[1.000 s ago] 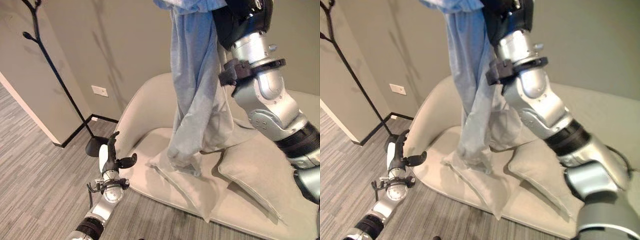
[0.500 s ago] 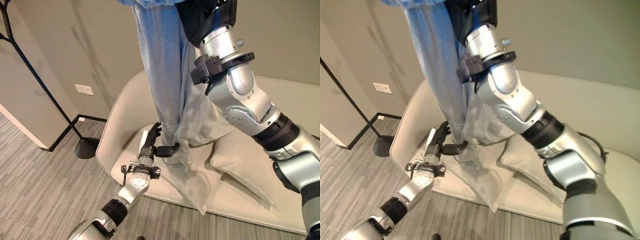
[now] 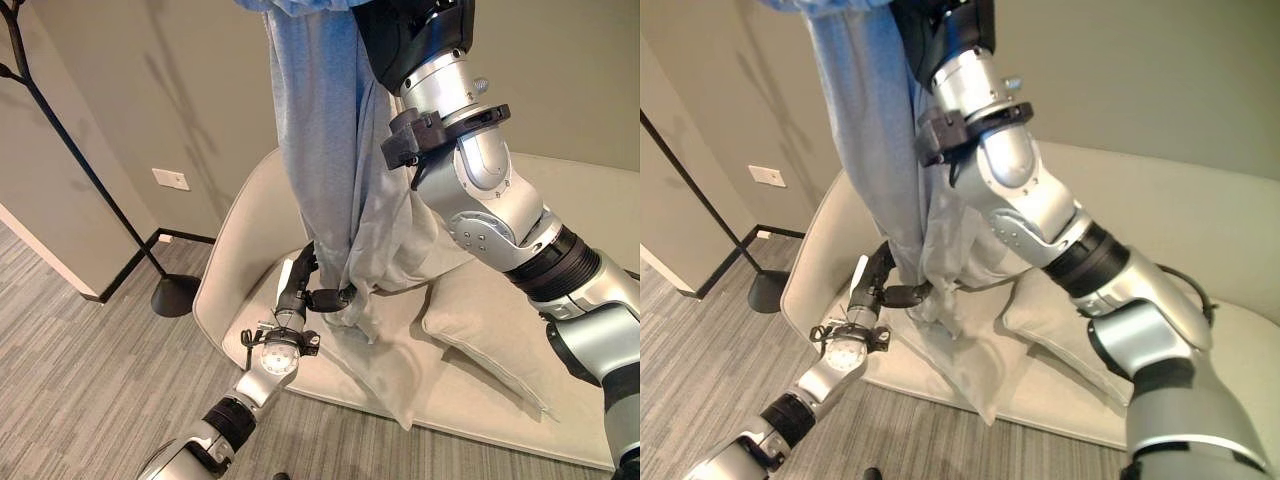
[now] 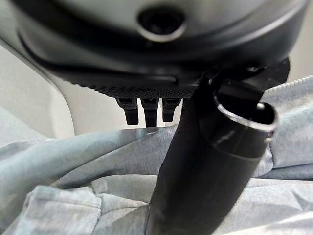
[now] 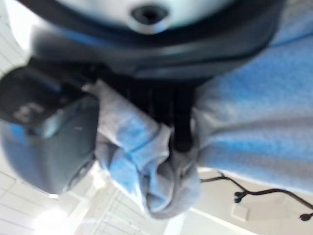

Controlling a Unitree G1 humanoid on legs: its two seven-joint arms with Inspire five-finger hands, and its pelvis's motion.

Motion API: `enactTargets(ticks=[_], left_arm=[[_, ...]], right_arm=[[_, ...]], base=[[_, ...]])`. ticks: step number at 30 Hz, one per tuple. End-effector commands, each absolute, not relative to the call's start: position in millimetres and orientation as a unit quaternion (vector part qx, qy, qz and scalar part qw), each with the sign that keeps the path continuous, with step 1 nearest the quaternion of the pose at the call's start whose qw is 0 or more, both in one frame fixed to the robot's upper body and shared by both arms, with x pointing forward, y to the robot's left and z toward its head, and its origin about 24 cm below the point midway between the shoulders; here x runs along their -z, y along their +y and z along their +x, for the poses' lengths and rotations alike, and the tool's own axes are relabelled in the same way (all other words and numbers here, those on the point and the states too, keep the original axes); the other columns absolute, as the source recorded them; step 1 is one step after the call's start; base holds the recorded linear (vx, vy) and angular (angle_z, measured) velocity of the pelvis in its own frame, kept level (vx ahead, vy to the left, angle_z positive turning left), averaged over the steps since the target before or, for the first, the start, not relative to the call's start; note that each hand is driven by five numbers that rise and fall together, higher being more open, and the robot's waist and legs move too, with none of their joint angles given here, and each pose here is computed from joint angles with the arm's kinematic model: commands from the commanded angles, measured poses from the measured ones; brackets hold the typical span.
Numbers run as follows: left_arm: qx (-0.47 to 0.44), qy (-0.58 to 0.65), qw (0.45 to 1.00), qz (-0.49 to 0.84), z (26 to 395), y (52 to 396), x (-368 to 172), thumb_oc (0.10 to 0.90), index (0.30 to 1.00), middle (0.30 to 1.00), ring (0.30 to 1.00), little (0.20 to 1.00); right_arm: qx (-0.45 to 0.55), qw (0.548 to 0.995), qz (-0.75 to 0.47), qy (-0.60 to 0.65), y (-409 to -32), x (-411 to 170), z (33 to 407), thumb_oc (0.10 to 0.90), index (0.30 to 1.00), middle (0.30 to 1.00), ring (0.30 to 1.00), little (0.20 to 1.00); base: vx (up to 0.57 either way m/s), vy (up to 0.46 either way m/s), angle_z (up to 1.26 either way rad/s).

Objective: Hang the clothes on the sofa on the clothes rack.

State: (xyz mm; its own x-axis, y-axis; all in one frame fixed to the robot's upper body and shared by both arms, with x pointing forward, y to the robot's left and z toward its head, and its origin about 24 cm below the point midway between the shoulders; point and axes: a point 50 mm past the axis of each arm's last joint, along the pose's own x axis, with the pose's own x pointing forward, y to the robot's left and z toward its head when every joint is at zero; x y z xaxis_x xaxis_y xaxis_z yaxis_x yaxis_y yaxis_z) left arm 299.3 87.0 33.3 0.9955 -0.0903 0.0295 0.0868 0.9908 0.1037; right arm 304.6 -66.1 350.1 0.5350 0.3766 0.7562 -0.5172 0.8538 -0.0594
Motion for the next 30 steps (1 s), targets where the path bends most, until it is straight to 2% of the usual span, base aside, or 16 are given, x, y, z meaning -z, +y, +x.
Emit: enactTargets(ticks=[1,6,7,16,17,18,20,21,22,30], left_arm=[[0.066,-0.105,0.992,0.016,306,69,-66,0.8,0.9,0.9,0.9,0.9],[0.077,-0.095,0.992,0.013,305,62,-63,0.8,0.9,0.9,0.9,0.9],[0.144,-0.025,0.988,-0.05,312,4,-56,0.8,0.9,0.9,0.9,0.9],[0.144,-0.026,0.988,-0.051,313,4,-57,0.8,0.9,0.9,0.9,0.9],[0.174,-0.042,0.981,-0.071,313,-24,-76,0.8,0.9,0.9,0.9,0.9],[0.14,-0.062,0.988,0.029,339,-56,-116,0.8,0.9,0.9,0.9,0.9],[0.139,-0.064,0.988,0.028,340,-56,-118,0.8,0.9,0.9,0.9,0.9],[0.144,-0.074,0.987,0.024,340,-59,-125,0.569,0.554,0.554,0.554,0.554],[0.142,-0.075,0.987,0.029,342,-58,-126,0.4,0.3,0.3,0.3,0.3],[0.104,-0.077,0.99,0.061,352,-43,-125,0.4,0.3,0.3,0.3,0.3]], right_arm=[[-0.272,0.798,0.114,-0.526,-63,-412,271,0.4,0.3,0.3,0.3,0.3],[-0.277,0.797,0.122,-0.522,-61,-412,271,0.4,0.3,0.3,0.3,0.3],[-0.285,0.79,0.207,-0.502,-48,-425,280,0.4,0.3,0.3,0.3,0.3],[-0.286,0.789,0.206,-0.503,-47,-426,280,0.4,0.3,0.3,0.3,0.3],[-0.293,0.783,0.239,-0.494,-39,-425,280,0.4,0.3,0.3,0.3,0.3],[-0.374,0.813,0.235,-0.38,33,-390,280,0.4,0.3,0.3,0.3,0.3],[-0.376,0.812,0.233,-0.381,34,-391,279,0.4,0.3,0.3,0.3,0.3],[-0.377,0.819,0.224,-0.37,39,-385,282,0.4,0.3,0.3,0.3,0.3],[-0.376,0.822,0.224,-0.365,39,-383,284,0.4,0.3,0.3,0.3,0.3],[-0.374,0.824,0.221,-0.362,40,-381,285,0.4,0.3,0.3,0.3,0.3]], base=[[0.0,0.0,0.0],[0.01,-0.005,0.0],[0.05,-0.02,-0.01],[0.01,-0.002,-0.06],[0.21,-0.374,-0.02],[0.2,-0.376,-0.09],[0.09,-0.201,-0.52],[0.03,-0.05,-0.78],[0.03,-0.051,-0.64],[0.02,-0.017,-0.05]])
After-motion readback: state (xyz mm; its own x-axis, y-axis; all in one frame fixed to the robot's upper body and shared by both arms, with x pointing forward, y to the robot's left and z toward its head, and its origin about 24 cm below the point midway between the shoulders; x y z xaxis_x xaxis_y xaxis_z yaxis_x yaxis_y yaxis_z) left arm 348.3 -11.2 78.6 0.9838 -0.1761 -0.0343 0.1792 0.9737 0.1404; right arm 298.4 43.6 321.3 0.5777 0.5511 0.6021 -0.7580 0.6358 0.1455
